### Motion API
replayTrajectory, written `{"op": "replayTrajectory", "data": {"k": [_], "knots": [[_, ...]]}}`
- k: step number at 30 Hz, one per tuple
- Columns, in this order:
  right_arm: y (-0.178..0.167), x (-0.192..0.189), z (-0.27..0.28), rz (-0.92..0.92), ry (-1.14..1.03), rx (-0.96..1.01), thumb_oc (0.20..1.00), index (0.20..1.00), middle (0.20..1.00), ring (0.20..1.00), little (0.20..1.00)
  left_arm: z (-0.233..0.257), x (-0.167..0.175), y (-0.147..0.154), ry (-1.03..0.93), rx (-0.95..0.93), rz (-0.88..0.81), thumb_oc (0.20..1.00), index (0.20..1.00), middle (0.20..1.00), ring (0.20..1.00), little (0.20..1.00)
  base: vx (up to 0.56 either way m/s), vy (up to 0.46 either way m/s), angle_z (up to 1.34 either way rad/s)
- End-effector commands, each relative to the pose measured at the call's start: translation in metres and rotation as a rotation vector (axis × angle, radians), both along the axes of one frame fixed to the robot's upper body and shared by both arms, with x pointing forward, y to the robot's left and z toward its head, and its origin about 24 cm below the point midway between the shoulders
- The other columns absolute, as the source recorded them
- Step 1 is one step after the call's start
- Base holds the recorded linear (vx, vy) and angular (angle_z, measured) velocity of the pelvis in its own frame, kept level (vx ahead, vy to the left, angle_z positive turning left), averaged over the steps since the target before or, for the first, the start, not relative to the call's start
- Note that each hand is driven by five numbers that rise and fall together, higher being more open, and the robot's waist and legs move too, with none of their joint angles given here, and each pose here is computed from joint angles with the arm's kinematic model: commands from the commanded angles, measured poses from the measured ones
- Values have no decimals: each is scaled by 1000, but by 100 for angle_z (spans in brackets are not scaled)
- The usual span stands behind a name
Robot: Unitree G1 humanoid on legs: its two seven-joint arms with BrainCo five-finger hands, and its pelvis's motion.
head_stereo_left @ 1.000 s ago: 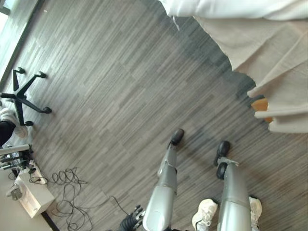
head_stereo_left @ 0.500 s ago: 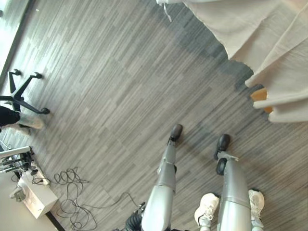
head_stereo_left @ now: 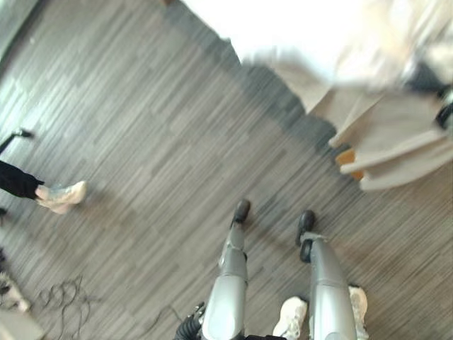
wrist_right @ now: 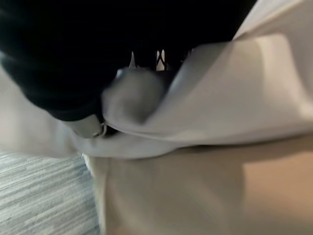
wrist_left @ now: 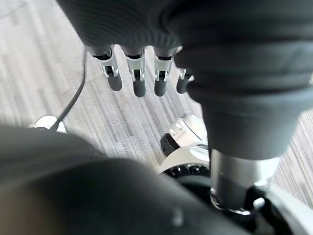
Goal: Making the bed.
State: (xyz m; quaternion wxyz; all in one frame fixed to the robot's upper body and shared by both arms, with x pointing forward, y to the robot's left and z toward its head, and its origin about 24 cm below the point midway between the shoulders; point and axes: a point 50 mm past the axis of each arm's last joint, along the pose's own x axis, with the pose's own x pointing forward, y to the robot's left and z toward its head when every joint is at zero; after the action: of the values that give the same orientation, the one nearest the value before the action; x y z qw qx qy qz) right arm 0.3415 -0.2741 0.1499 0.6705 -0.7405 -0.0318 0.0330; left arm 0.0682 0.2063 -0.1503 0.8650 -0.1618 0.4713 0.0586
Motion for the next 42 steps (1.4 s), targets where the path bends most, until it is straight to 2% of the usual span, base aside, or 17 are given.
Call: {"op": "replayTrajectory", "data": {"k": [1,3,4,9,10,11,17,19,21,22,25,26,28,29,30,36,42], "knots": [[-32,-106,-193,-230,832,-3,200,200,200,200,200,7,55,6,-86,46,33,1000,1000,1000,1000,1000,125,55,-3],[-29,-197,-264,-459,1101,166,200,200,200,200,200,0,40,22,-7,102,45,1000,1000,1000,1000,1000,152,75,7],[-28,-197,-264,-458,1101,168,200,200,200,200,200,1,40,22,-7,104,44,1000,1000,1000,1000,1000,135,64,17],[-17,-300,-302,-806,1310,363,200,200,200,200,200,-10,8,28,137,145,4,1000,1000,1000,1000,1000,97,65,10],[-18,-313,-304,-898,1308,419,821,821,821,821,821,-11,8,26,145,148,-9,1000,1000,1000,1000,1000,67,73,-14],[-18,-325,-305,-955,1326,443,1000,1000,1000,1000,1000,-13,3,23,163,135,-19,1000,1000,1000,1000,1000,49,88,-15],[-32,-339,-299,-1178,1293,583,1000,1000,1000,1000,1000,-14,0,25,198,148,-52,1000,1000,1000,1000,1000,31,62,-15],[-50,-339,-290,-1290,1205,645,1000,1000,1000,1000,1000,-13,0,31,196,153,-42,1000,1000,1000,1000,1000,17,40,-2],[-80,-320,-275,-1431,903,816,1000,1000,1000,1000,1000,-10,5,37,178,179,-24,1000,1000,1000,1000,1000,-18,44,-7],[-100,-281,-258,-1370,699,903,1000,1000,1000,1000,1000,-9,1,45,186,193,9,1000,1000,1000,1000,1000,-7,25,-9],[-114,-258,-241,-1317,542,955,1000,1000,1000,1000,1000,-8,-3,48,187,205,25,1000,1000,1000,1000,1000,2,19,-21],[-121,-212,-211,-1128,277,1075,1000,1000,1000,1000,1000,-10,-15,47,208,211,27,1000,1000,1000,1000,1000,18,29,-22],[-113,-179,-181,-932,57,1286,1000,1000,1000,1000,1000,-13,-28,45,252,219,8,1000,1000,1000,1000,1000,24,28,-32],[-101,-160,-166,-791,-43,1437,749,749,749,749,749,-15,-38,41,293,214,-12,1000,1000,1000,1000,1000,19,7,-43],[-86,-141,-147,-620,-55,1513,200,200,200,200,200,-16,-42,40,307,206,2,1000,1000,1000,1000,1000,11,-2,-36],[-31,-116,-140,-283,217,1665,200,200,200,200,200,-15,-46,40,286,165,45,1000,1000,1000,1000,1000,-10,-13,-6],[-22,-91,-132,-220,358,1541,200,200,200,200,200,-14,-31,37,218,142,15,1000,1000,1000,1000,1000,-59,-7,8]]}}
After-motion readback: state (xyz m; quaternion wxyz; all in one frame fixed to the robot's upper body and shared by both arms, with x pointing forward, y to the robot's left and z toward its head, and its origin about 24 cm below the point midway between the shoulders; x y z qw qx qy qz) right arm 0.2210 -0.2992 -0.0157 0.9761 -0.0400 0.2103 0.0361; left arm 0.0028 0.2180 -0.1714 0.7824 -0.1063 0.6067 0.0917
